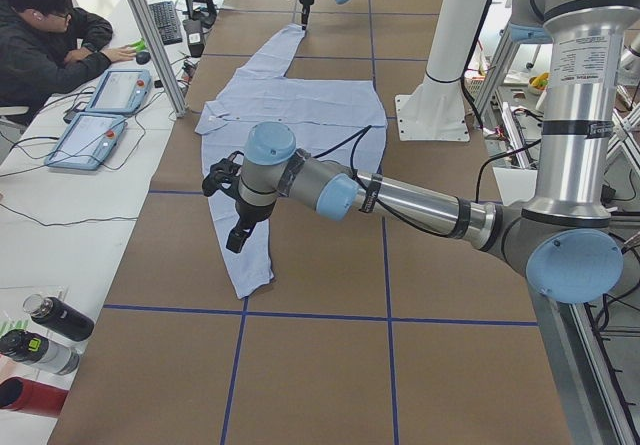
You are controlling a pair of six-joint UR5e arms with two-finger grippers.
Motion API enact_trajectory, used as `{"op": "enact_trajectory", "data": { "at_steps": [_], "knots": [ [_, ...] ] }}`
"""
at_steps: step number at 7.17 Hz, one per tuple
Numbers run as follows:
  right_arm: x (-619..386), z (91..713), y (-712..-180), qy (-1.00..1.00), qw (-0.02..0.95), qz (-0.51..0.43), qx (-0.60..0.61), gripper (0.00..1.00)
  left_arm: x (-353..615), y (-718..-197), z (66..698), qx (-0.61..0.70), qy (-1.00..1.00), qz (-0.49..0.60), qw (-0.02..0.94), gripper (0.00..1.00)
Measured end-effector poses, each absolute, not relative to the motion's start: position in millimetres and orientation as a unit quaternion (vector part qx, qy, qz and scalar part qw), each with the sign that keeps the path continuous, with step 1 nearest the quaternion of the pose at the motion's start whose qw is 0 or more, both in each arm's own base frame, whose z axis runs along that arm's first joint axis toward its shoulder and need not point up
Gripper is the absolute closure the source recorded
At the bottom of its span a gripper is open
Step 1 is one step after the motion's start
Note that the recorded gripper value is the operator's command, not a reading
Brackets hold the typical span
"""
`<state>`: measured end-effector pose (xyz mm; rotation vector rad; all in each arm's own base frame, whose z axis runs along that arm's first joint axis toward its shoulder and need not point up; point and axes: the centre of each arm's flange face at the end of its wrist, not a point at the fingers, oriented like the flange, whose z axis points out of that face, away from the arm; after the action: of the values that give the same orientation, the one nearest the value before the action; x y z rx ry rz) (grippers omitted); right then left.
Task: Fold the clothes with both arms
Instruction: 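Grasp the sleeve cuff nearest the right gripper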
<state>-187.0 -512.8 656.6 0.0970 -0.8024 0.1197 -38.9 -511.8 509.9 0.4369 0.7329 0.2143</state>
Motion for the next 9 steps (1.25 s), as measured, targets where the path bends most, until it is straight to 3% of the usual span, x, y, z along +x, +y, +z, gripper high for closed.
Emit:
{"op": "enact_trajectory", "data": {
  "at_steps": [1,2,6,9],
  "knots": [
    [-188,657,-512,-0.390,0.918,0.058,0.047,0.86,-39,-512,510,0.212,0.354,0.104,0.905,0.00],
    [-189,656,-512,-0.391,0.917,0.063,0.044,1.00,-39,-512,510,0.212,0.354,0.104,0.905,0.00],
    [-202,633,-519,-0.404,0.910,0.086,0.039,1.00,-39,-512,510,0.212,0.354,0.105,0.905,0.00],
    [-235,539,-570,-0.424,0.899,0.095,0.050,1.00,-39,-512,509,0.212,0.355,0.104,0.905,0.00]
  ]
}}
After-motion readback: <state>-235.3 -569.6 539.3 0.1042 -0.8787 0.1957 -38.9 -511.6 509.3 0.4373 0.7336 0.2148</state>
